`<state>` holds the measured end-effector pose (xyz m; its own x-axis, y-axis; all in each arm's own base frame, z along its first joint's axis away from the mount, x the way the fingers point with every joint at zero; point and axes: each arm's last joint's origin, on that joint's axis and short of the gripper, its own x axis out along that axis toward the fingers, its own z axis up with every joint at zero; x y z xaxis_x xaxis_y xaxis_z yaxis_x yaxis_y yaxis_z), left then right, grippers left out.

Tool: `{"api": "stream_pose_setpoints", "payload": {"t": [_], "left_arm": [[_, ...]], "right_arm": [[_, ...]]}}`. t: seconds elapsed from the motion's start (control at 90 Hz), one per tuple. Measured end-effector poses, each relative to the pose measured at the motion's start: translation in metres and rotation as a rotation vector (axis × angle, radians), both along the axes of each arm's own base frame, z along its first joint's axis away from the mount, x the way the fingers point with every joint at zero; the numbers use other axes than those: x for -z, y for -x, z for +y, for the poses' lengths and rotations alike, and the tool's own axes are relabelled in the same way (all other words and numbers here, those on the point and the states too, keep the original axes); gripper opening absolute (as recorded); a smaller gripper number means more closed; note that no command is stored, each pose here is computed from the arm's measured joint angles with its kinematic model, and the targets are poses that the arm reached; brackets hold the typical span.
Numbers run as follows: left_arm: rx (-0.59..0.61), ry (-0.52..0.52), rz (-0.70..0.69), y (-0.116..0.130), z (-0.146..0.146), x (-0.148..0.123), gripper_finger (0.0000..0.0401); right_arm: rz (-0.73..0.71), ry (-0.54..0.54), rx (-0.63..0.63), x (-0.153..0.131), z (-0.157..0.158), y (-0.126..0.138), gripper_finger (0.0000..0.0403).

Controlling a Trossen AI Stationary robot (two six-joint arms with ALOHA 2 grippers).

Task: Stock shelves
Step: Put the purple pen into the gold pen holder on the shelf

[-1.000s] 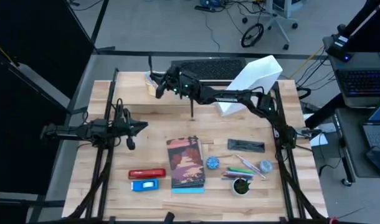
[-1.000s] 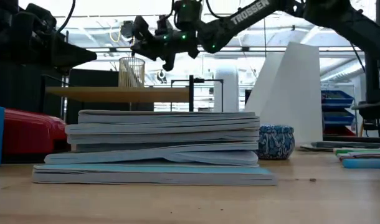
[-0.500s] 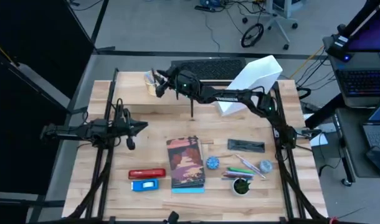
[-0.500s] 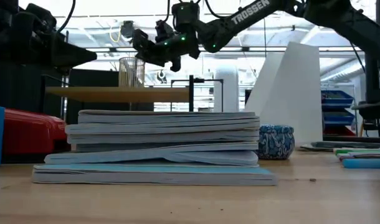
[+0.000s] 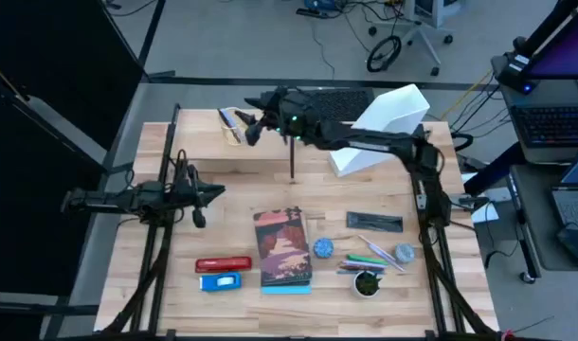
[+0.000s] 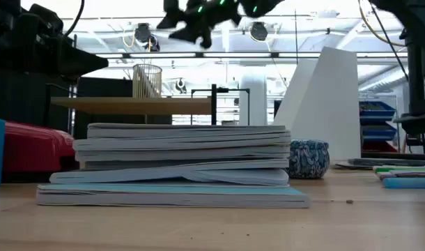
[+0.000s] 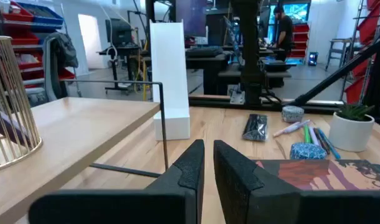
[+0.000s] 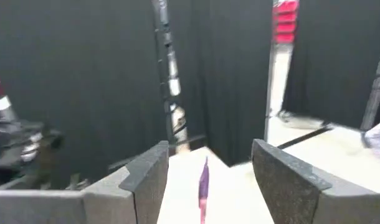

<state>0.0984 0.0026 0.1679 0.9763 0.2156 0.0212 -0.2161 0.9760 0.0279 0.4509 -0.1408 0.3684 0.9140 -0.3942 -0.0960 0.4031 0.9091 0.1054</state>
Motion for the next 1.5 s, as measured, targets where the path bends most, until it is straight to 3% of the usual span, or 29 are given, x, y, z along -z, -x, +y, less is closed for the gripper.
{"api": "stream_pose_setpoints", "payload": {"t": [0.211,0.567,0.833,1.144,1.322,1.5], "left_arm": [[-0.001,0.0,0.0,0.0,0.0,0.0,0.0022],[-0.002,-0.029,0.006,0.0,0.0,0.0,0.0022],[-0.002,-0.031,0.007,0.0,0.0,0.0,0.0022],[-0.002,-0.032,0.007,0.0,0.0,0.0,0.0022],[-0.002,-0.025,0.005,0.0,0.0,0.0,0.0022],[-0.001,-0.024,0.005,0.0,0.0,0.0,0.0022]], "right_arm": [[0.269,-0.11,-0.067,-0.03,0.032,0.053,0.0197],[0.658,-0.29,-0.134,-0.035,0.101,0.119,0.0196],[0.731,-0.323,-0.051,0.002,0.145,0.164,0.0196],[0.781,-0.476,0.002,0.067,0.183,0.227,0.0196],[0.873,-0.515,0.009,0.109,0.198,0.246,0.0196],[0.955,-0.578,0.028,0.134,0.208,0.257,0.0196]]}}
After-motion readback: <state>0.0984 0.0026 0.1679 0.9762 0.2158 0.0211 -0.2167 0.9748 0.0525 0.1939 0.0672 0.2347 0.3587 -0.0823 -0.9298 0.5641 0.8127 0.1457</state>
